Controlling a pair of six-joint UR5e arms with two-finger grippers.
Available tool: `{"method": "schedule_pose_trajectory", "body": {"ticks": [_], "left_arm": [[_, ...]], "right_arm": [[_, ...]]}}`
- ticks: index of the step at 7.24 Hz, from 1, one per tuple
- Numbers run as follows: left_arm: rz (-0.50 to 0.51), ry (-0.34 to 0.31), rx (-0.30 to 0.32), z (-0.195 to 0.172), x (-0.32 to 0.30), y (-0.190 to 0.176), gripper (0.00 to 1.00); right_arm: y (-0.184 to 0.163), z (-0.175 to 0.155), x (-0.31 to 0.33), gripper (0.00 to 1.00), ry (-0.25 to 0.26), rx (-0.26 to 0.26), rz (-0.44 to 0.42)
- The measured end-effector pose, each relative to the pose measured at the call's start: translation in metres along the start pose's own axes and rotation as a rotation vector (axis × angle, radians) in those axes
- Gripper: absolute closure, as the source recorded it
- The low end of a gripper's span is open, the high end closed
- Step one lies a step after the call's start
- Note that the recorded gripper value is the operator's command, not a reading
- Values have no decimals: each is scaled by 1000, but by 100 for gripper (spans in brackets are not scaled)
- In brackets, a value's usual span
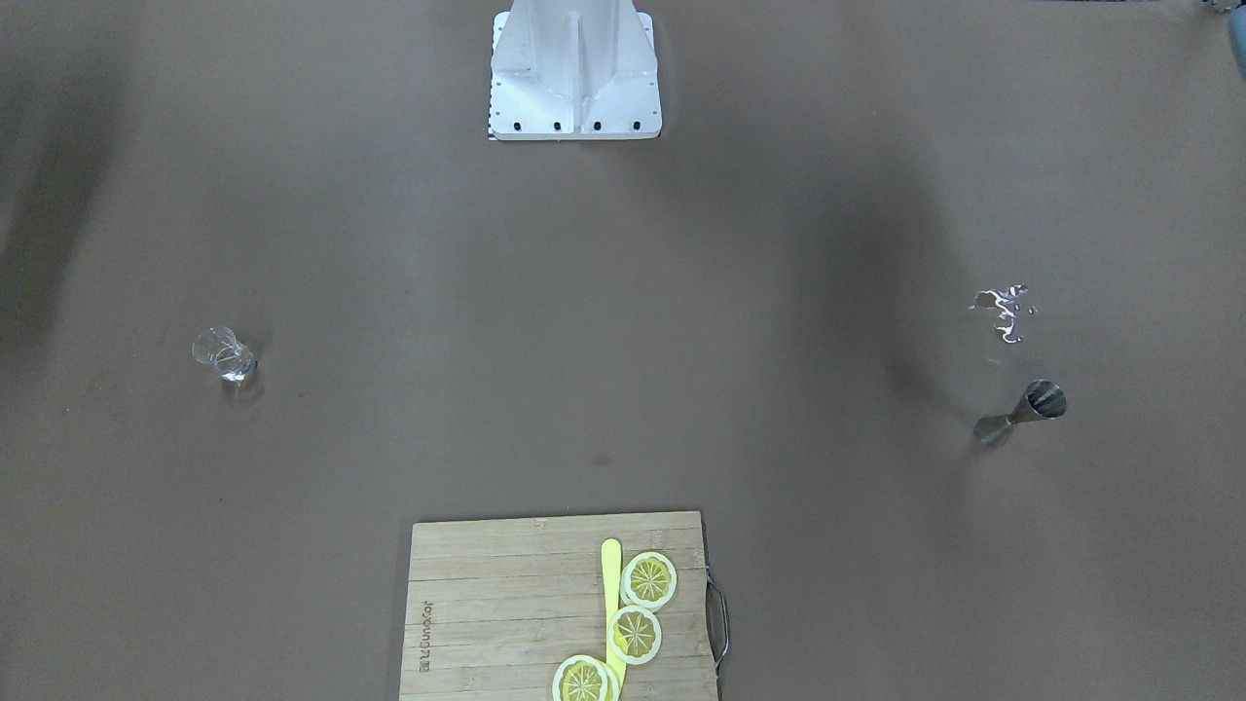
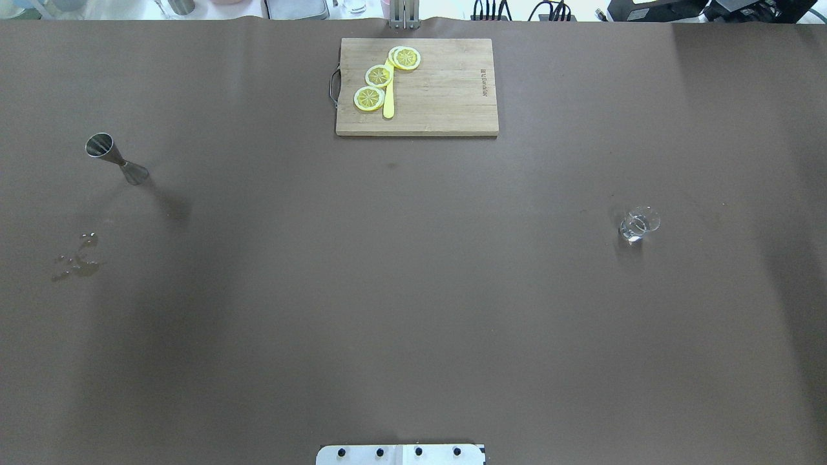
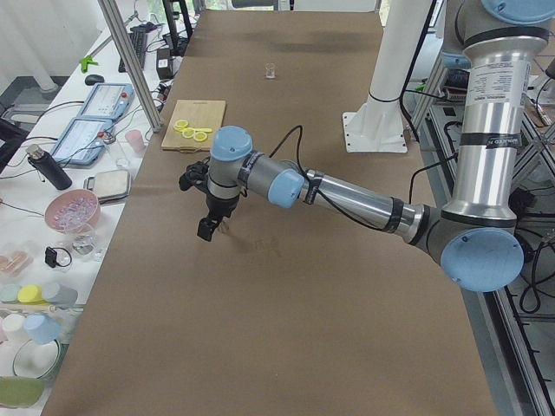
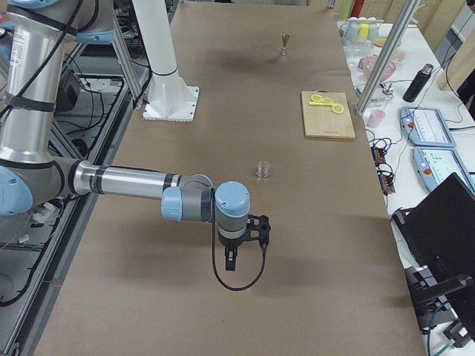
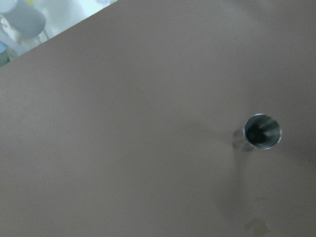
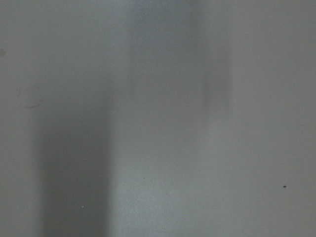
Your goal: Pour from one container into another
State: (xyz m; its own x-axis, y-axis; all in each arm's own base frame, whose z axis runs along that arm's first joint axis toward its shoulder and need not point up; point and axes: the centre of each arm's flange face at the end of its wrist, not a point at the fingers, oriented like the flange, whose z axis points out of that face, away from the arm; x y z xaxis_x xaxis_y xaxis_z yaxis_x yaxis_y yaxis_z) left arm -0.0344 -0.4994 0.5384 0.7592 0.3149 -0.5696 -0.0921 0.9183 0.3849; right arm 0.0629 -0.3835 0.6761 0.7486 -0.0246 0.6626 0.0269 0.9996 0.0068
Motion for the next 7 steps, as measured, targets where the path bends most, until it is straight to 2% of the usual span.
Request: {"method": "schedule_pose_trajectory", "body": {"ticks": [1,4,7], "left_arm": [[-47,12,-28,7,-14,25,2],[-184,173,-121,25,-22,66,2],[-276,195,-162,27,-40,107,2]], "right_arm": [[0,0,0,0,0,0,0],[-1,-1,-1,0,-1,4,-2],[-1,0,-1,0,8,1,-3]]}}
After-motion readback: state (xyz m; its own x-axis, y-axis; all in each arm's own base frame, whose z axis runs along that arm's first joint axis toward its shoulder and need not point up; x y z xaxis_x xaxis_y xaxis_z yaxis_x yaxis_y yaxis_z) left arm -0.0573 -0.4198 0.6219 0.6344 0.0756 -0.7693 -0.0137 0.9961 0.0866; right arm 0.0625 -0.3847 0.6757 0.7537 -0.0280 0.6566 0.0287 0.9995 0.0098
